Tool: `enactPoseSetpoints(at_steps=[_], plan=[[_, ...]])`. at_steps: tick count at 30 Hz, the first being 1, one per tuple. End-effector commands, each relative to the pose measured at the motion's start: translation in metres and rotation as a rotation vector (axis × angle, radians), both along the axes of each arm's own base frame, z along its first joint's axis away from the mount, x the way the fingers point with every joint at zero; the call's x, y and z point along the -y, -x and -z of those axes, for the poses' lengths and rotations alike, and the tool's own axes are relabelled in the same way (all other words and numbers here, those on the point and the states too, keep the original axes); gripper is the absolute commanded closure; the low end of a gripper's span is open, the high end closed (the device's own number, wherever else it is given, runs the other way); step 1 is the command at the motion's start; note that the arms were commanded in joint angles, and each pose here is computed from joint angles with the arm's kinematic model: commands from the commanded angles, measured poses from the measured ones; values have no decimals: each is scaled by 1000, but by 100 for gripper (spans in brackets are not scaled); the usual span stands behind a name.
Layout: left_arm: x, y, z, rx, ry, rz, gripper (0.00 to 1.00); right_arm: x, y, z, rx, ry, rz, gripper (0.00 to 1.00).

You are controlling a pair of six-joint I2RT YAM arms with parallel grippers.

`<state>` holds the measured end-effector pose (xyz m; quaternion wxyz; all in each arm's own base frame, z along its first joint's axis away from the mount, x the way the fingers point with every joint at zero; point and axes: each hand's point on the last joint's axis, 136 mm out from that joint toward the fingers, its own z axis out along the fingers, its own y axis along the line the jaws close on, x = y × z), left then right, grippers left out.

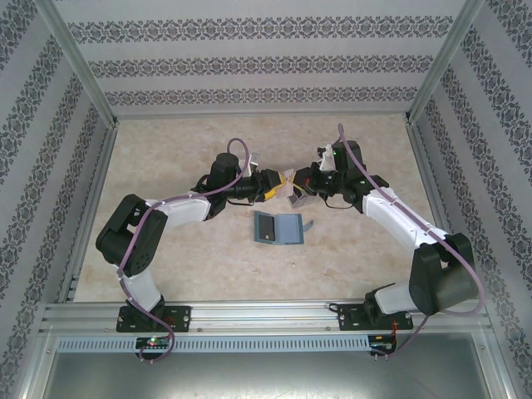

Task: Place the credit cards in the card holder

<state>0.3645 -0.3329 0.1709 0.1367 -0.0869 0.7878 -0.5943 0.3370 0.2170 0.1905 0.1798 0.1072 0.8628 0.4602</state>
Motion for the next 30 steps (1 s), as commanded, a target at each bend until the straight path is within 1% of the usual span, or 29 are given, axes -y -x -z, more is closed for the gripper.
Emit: enactPoseSetpoints(at_steps=[1,4,7,10,13,15,16,17,18,19,22,24,27,30], plan=[[0,-1,-13,50,24,5,64,2,1,0,-5,-28,-3,100],[-1,0,-11,46,20,5,71,4,2,8,-26,-22,-2,100],[-3,2,-8,37,1,0,73,6,2,14,-32,-8,6,100],[-6,5,-4,32,-23,-1,79,8,2,21,-46,8,10,100],[-8,8,-1,27,-36,-3,91,9,3,25,-52,16,8,100],[-10,10,1,26,-43,-4,94,10,4,31,-60,34,6,97],[-12,12,3,19,-52,-8,96,12,6,34,-66,49,5,94],[-14,13,6,18,-64,-11,96,14,7,38,-70,69,4,90],[-16,15,8,15,-78,-15,98,16,10,42,-75,87,0,88],[-19,18,13,7,-104,-21,100,18,12,47,-79,110,-1,86],[-30,30,34,-10,-213,-36,100,23,20,64,-99,162,-6,78],[-37,41,50,-14,-288,-49,100,25,27,77,-114,215,-16,75],[-46,57,77,-16,-430,-66,100,23,38,98,-136,302,-53,77],[-40,69,94,-12,-470,-50,100,20,45,116,-158,379,-87,80]])
